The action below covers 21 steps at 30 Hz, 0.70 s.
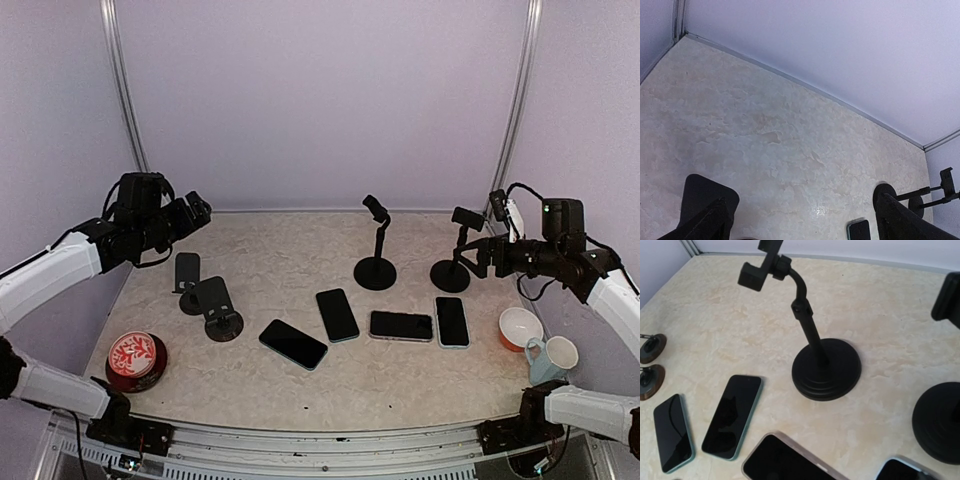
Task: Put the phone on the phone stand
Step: Adjust the phone stand at the center of the board.
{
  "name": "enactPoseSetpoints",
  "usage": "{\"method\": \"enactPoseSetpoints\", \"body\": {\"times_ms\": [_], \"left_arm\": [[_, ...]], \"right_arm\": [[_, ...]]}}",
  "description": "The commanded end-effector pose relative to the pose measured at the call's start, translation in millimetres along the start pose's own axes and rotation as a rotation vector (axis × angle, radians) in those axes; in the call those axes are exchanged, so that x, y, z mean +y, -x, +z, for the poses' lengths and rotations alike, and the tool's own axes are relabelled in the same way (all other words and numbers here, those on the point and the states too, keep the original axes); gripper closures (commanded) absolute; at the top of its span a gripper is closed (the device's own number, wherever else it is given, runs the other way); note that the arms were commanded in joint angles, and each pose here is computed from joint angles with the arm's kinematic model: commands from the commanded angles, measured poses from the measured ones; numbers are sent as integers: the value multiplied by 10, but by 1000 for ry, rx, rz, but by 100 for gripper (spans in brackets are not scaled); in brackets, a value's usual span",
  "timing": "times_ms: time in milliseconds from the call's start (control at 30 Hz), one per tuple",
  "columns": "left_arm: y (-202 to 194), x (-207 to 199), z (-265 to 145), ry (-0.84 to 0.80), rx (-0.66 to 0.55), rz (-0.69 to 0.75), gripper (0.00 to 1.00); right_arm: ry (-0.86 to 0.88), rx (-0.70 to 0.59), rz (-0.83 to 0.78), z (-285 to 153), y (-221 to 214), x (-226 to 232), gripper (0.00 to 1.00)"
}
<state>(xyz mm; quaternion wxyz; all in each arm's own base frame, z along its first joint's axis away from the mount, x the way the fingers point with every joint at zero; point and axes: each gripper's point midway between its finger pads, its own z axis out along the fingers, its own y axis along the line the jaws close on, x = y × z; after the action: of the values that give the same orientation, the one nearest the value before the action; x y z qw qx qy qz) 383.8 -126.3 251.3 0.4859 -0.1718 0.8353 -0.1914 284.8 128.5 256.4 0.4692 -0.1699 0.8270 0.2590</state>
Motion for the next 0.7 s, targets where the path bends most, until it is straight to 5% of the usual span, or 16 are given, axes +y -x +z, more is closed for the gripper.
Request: {"method": "enactPoseSetpoints", "body": {"times_ms": [0,233,667], "left_arm": [[30,313,-103,169,-20,127,1],[-190,633,1,317,65,255,1],[-490,799,353,327,195,358,1]], "right_arm": [[21,-16,-10,-4,21,72,0],[23,-11,-9,2,6,76,0],[21,-6,-10,-6,2,81,0]]}}
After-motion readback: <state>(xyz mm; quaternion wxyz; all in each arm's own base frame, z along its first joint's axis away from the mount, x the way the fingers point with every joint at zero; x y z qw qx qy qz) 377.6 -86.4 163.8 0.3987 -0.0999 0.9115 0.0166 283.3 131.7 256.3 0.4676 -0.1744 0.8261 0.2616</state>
